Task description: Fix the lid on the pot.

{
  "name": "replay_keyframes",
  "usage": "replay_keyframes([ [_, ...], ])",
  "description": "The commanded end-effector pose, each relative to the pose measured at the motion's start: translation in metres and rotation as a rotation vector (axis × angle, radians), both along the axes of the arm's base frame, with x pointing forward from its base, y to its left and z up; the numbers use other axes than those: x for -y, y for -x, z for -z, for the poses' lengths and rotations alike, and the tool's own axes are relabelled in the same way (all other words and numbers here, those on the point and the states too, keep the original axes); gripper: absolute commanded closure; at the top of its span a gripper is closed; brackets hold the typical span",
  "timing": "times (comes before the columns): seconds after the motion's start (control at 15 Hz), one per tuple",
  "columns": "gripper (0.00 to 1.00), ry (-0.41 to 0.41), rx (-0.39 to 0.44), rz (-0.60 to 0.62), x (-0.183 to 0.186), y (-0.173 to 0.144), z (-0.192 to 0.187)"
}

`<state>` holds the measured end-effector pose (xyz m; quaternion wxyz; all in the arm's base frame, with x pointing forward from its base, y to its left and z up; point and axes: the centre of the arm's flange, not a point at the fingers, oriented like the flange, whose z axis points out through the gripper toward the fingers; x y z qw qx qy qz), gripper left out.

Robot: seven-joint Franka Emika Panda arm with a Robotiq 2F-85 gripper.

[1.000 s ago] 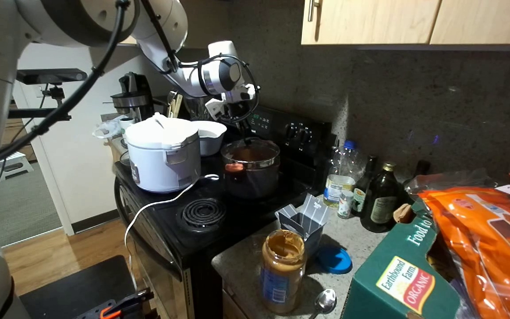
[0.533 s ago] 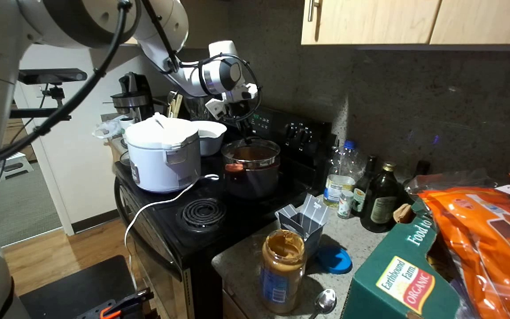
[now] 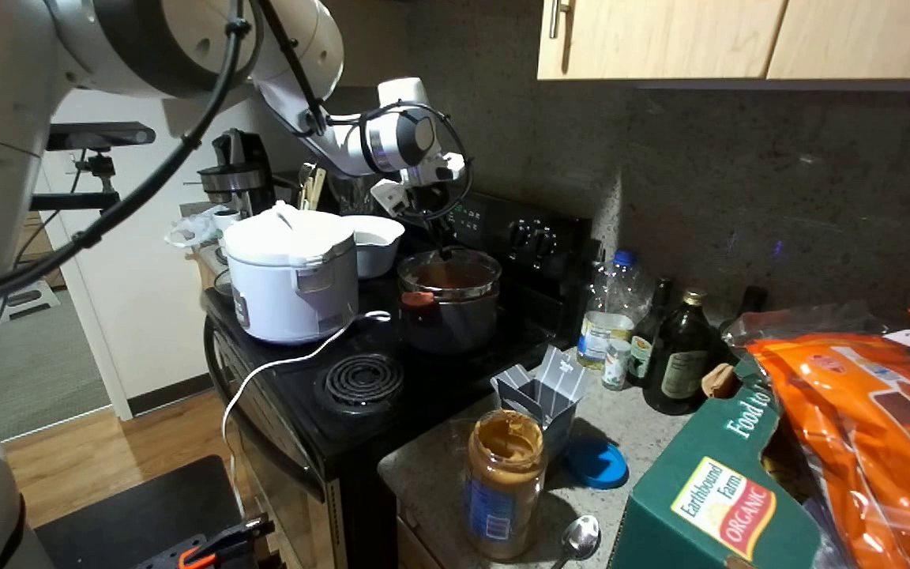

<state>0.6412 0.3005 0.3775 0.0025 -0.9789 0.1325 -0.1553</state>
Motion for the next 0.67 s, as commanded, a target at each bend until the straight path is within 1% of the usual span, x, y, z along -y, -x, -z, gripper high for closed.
replay_keyframes([
  [0.0, 0.93, -0.013, -0.005, -0.011, 0.0019, -0.0071, -0.0082],
  [0.6, 0.93, 0.004, -0.011, 0.011, 0.0063, -0.0072, -0.009],
])
